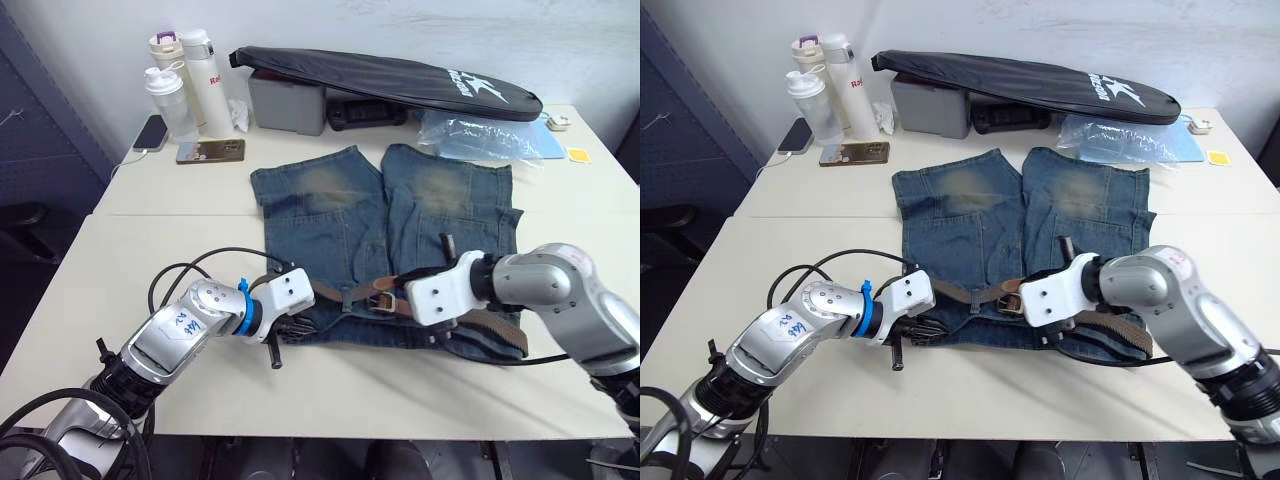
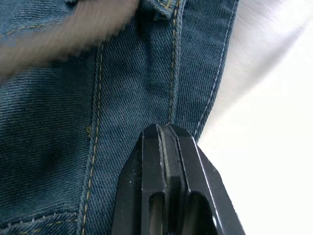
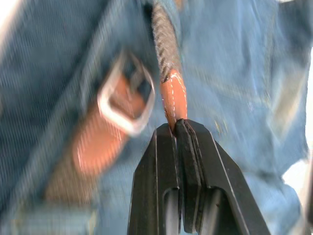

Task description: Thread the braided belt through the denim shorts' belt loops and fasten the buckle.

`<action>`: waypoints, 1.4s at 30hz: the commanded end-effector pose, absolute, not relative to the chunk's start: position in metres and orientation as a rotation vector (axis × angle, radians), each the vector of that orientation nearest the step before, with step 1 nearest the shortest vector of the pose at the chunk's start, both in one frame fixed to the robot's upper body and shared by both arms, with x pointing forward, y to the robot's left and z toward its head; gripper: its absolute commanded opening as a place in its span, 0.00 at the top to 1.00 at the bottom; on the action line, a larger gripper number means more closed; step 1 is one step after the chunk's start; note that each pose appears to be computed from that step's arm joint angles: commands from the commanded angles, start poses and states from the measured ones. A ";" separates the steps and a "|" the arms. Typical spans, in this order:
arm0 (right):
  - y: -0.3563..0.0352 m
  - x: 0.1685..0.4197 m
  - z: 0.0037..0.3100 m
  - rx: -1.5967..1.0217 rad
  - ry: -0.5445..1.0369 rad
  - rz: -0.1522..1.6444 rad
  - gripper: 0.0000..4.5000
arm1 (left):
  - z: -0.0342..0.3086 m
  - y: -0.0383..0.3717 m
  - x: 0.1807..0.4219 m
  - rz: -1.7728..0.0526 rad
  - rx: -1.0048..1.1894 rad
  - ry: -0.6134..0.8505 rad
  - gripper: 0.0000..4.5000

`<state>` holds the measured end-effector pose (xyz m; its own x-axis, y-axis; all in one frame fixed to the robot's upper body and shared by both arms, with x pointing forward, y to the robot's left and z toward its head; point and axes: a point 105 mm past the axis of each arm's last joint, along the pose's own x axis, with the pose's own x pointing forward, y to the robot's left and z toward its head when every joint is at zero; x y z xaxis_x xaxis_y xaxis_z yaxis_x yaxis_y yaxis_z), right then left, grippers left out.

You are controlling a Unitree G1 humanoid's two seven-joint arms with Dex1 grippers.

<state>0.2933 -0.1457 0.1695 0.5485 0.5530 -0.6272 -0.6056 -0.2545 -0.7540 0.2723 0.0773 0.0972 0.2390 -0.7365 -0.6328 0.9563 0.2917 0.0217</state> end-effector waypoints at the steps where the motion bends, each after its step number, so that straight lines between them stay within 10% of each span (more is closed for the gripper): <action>1: -0.185 0.297 0.194 -1.478 0.041 0.953 0.99 | 0.089 0.083 0.271 -1.197 0.472 0.609 1.00; 17: -0.271 0.284 0.229 -1.522 0.159 0.738 0.99 | 0.085 0.088 0.272 -1.220 0.515 0.632 1.00; 32: -0.221 0.289 0.212 -1.432 0.048 0.853 0.99 | 0.115 0.106 0.267 -1.299 0.447 0.629 1.00; 42: -0.210 0.283 0.224 -1.430 -0.011 0.888 0.99 | 0.206 0.130 0.293 -1.318 0.111 0.440 1.00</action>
<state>0.2860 -0.2151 0.2092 0.6783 0.5145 -0.5246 -0.5592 -0.1018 -0.8228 0.2890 0.1277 0.2008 0.1689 -0.8993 -0.4035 0.9555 0.2498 -0.1568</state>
